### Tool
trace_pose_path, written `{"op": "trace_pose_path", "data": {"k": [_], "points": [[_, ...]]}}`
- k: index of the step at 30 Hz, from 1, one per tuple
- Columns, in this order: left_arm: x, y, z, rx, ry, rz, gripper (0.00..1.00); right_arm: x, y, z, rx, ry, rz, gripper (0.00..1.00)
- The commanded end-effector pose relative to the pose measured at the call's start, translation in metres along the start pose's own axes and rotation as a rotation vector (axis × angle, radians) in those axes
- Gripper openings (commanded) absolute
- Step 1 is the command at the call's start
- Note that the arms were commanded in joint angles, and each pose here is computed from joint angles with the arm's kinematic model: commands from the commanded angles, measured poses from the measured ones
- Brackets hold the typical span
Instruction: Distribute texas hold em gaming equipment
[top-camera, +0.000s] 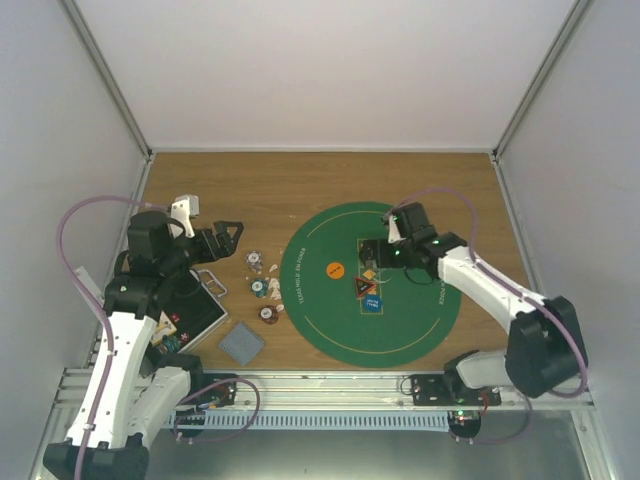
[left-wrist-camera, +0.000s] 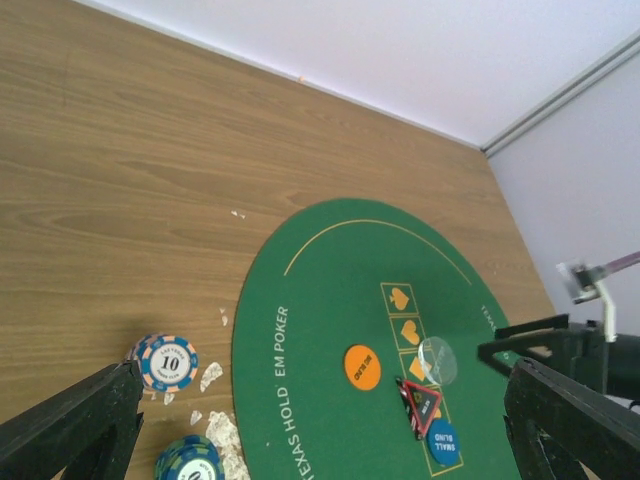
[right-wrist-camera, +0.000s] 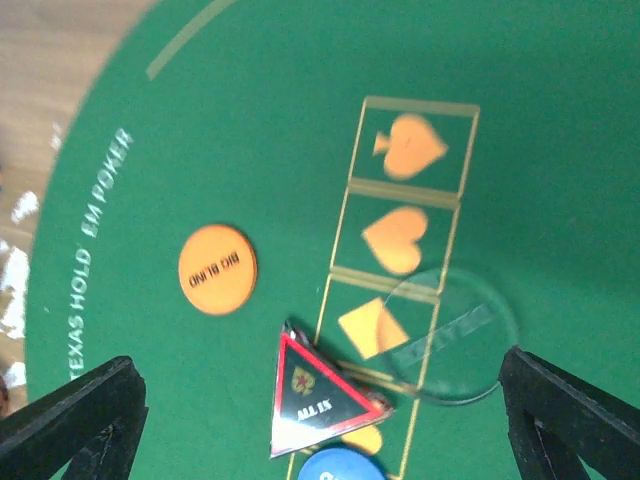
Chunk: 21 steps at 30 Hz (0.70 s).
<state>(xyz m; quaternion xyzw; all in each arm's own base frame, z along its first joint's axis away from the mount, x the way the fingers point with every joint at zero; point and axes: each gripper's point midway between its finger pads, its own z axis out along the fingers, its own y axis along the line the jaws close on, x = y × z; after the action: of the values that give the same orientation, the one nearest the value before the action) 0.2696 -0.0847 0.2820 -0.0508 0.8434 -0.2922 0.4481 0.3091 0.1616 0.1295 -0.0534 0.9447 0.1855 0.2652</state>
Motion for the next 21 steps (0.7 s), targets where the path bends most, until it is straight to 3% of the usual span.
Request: {"op": "trace_pose_path", "data": {"k": [1,7,15,21], "points": [[-0.001,-0.005,-0.003,0.019,0.012,0.028,0.99,0.033,-0.006,0.023,0.119,0.133,0.051,0.96],[0.010,0.001,-0.008,-0.007,0.024,0.016,0.99,0.045,-0.018,0.038,0.184,0.172,0.117,0.94],[0.014,0.000,-0.009,0.004,0.031,0.015,0.99,0.057,-0.032,0.054,0.278,0.206,0.086,0.94],[0.015,-0.001,-0.009,0.010,0.031,0.011,0.99,0.047,-0.037,0.063,0.315,0.171,0.107,0.93]]}}
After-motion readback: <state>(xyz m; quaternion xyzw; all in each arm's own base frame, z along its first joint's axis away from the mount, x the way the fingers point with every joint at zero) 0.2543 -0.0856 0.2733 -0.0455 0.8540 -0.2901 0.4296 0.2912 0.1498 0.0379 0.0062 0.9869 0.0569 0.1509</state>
